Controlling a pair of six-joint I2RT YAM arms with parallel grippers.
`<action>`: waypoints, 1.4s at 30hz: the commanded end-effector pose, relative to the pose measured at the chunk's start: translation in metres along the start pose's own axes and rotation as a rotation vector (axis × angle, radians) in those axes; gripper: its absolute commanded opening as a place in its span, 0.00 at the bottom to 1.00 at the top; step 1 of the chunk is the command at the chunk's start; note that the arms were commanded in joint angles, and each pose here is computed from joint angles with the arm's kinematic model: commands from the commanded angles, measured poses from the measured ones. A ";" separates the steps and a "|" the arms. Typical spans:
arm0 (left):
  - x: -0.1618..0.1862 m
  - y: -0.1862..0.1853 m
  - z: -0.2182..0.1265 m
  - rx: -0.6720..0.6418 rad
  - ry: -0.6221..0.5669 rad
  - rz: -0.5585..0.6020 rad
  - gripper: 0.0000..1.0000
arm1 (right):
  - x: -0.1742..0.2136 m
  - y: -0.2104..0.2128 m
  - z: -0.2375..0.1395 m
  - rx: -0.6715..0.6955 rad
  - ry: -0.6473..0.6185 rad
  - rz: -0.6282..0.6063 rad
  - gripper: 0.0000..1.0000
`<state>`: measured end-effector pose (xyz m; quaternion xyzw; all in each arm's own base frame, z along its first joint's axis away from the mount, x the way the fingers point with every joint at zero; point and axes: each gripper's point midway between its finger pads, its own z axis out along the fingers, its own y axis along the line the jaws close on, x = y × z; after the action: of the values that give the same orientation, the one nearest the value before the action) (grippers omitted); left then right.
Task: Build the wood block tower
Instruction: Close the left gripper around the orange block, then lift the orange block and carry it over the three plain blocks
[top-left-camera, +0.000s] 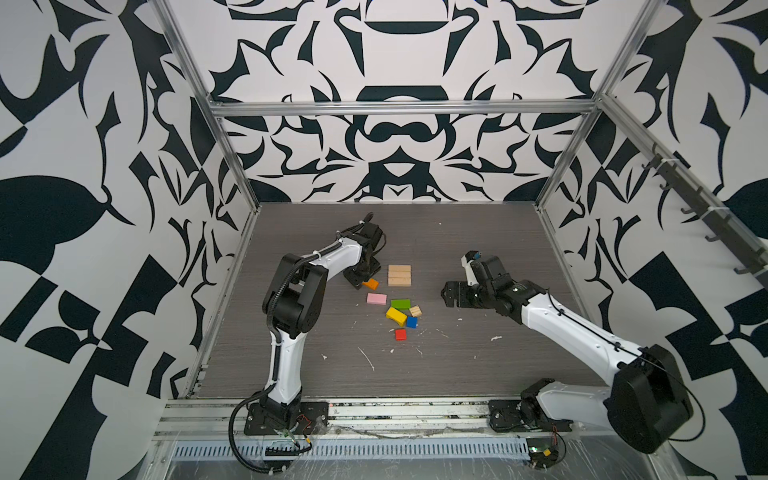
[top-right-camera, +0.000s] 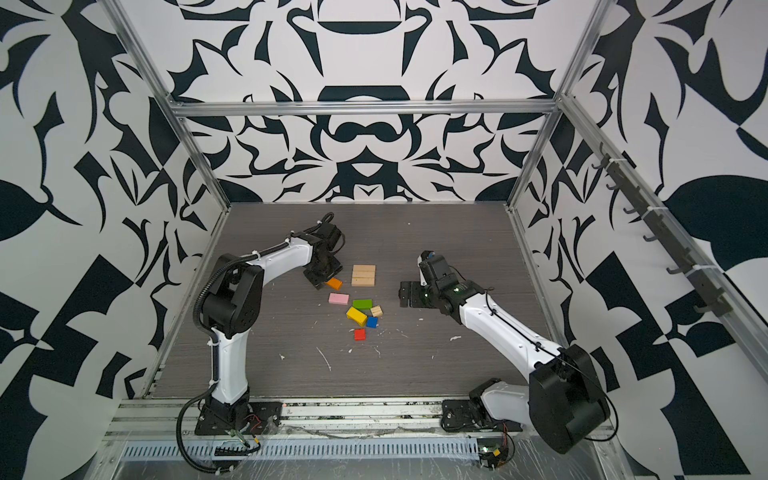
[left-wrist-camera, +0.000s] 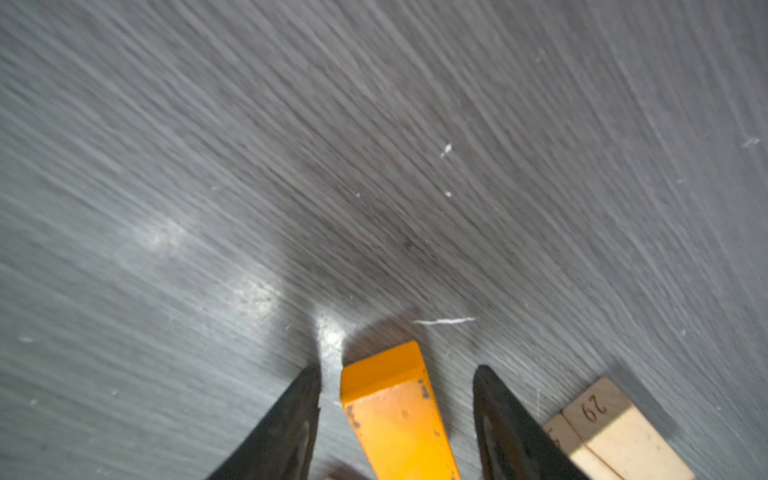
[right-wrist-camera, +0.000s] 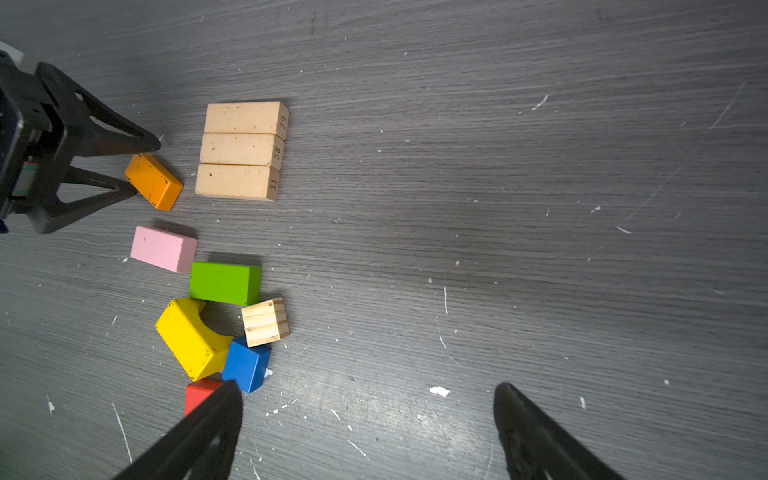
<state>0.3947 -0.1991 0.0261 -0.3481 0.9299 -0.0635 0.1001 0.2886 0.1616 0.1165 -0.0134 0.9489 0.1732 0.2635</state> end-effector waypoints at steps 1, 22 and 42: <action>0.003 0.018 0.015 -0.096 0.013 0.028 0.58 | -0.005 0.001 -0.004 0.000 -0.035 -0.010 0.98; -0.022 0.028 0.007 -0.199 -0.041 0.297 0.23 | -0.008 0.003 -0.003 -0.003 -0.033 -0.008 0.98; -0.017 0.053 0.011 -0.193 0.016 0.629 0.54 | -0.014 0.010 -0.006 -0.023 -0.028 -0.007 0.98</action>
<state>0.3944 -0.1588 0.0224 -0.0677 0.9898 0.0497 0.1152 0.2882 0.1622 0.1127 -0.0138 0.9509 0.1721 0.2568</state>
